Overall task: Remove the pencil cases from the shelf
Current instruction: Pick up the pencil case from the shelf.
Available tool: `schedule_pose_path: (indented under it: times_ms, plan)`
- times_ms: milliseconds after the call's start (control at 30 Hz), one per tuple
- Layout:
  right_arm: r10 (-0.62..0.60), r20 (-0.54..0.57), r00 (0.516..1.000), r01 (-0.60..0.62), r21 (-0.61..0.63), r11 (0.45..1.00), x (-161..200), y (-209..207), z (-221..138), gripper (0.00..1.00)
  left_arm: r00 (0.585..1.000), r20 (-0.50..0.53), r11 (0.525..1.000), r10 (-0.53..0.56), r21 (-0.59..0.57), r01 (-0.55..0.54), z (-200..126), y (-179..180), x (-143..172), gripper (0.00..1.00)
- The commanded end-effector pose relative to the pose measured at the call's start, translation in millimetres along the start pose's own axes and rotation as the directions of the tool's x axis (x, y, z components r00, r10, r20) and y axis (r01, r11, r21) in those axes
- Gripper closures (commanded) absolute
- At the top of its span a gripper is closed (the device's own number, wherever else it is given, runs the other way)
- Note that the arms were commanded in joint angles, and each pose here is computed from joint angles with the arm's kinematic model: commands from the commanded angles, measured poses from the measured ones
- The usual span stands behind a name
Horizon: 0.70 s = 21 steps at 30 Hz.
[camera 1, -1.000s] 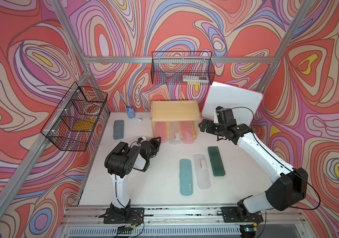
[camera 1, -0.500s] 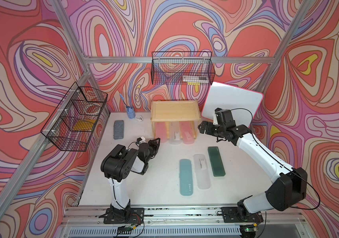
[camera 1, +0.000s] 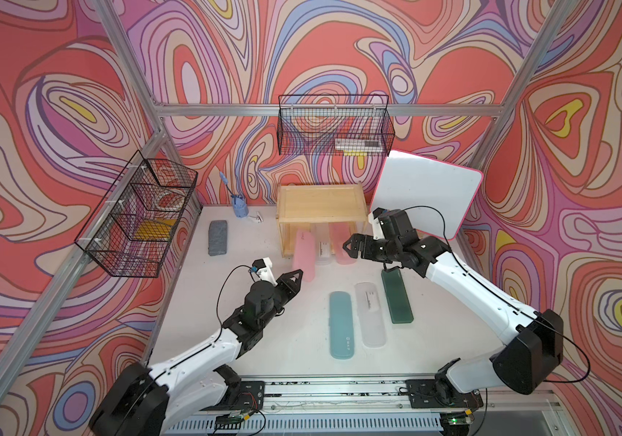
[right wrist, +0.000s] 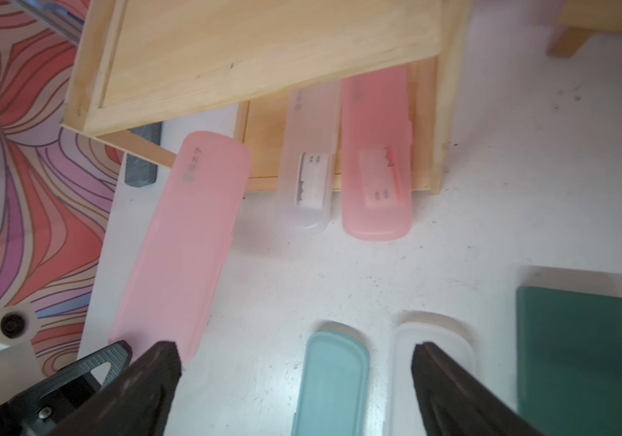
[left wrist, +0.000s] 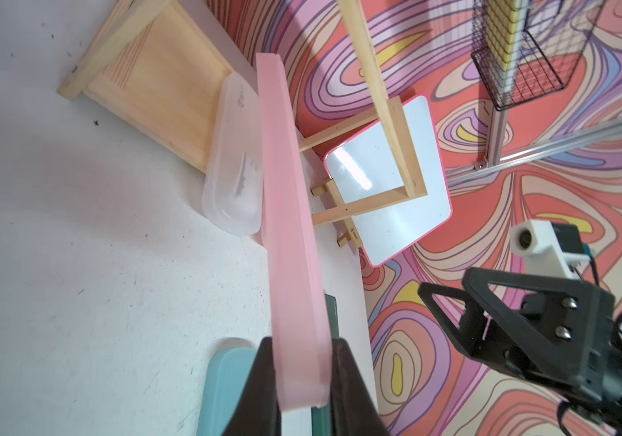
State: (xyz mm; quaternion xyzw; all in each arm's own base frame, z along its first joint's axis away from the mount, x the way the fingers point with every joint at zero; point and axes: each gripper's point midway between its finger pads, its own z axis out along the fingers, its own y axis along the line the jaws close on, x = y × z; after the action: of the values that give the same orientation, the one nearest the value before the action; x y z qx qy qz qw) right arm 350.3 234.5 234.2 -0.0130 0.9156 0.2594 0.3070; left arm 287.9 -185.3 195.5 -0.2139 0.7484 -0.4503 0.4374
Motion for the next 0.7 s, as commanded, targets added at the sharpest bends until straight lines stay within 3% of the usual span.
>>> schedule_pose_path:
  times_ms: [0, 267, 667]
  plan:
    - [0.053, -0.062, 0.997, -0.059, -0.098, 0.993, 19, 27, 21, 0.02, 0.982, -0.015, 0.962, 0.188, -0.199, -0.188, -27, 36, -4, 1.00]
    - [0.057, -0.156, 0.986, -0.108, -0.337, 0.935, 42, 107, 63, 0.02, 0.959, -0.046, 0.942, 0.278, -0.181, -0.282, -45, 33, -2, 0.99]
    - [0.089, -0.255, 0.963, -0.184, -0.378, 0.907, 62, 146, 129, 0.02, 0.947, -0.036, 0.933, 0.318, -0.165, -0.319, -50, 27, -1, 1.00]
